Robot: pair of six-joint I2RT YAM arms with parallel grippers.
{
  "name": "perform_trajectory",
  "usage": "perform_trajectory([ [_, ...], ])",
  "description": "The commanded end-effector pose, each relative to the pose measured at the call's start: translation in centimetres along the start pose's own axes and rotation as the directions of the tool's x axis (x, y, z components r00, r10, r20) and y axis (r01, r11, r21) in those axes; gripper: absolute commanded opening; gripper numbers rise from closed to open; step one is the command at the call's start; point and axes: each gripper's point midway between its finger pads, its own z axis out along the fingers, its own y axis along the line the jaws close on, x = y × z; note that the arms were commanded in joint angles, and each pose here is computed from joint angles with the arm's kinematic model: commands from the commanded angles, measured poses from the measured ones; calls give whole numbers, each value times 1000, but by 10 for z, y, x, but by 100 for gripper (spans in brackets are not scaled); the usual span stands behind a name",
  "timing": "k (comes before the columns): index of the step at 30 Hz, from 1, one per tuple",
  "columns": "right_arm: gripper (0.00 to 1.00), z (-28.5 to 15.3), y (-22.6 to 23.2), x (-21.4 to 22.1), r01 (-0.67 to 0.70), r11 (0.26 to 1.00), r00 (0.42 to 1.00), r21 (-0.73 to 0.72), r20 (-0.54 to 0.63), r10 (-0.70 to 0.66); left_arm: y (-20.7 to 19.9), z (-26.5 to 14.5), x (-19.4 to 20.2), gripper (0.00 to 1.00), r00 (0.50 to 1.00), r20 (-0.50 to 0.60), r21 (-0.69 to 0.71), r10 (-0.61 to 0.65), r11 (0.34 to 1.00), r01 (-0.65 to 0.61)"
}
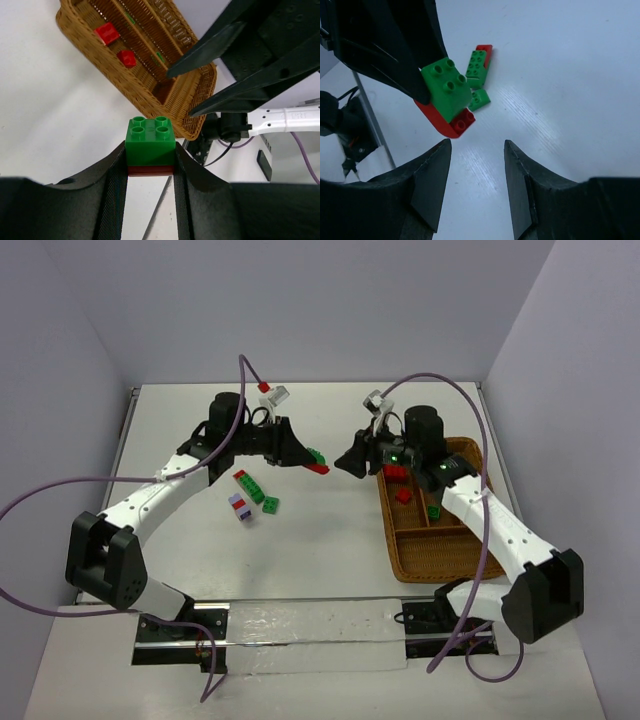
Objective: Sort the legos into containers by color
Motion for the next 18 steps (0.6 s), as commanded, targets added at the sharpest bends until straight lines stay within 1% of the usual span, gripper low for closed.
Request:
perform_trajectory([
  [1,54,12,23,-12,87,992,996,-97,-28,-90,-21,-5,-34,0,997,76,82,20,996,-27],
  [2,55,17,30,-8,143,985,989,-99,-33,-147,-20,-5,-33,0,998,69,80,6,997,-12],
  [3,55,18,31,-7,166,982,985,-88,-37,-170,-22,-5,-34,0,998,65,85,4,996,-9],
  [4,56,21,28,-7,180,982,982,-56,-44,-182,-23,-5,-36,0,998,67,87,6,996,-11],
  [10,58,33,36,-4,237,971,968,-40,-72,-240,-21,-6,-37,0,998,60,59,-7,998,4],
  [13,59,35,35,-8,256,967,964,1,-67,-256,-18,-7,-39,0,998,63,38,-16,999,13],
  [18,62,32,28,-14,236,969,971,65,-52,-233,-15,-8,-41,0,997,77,8,-28,1000,27],
])
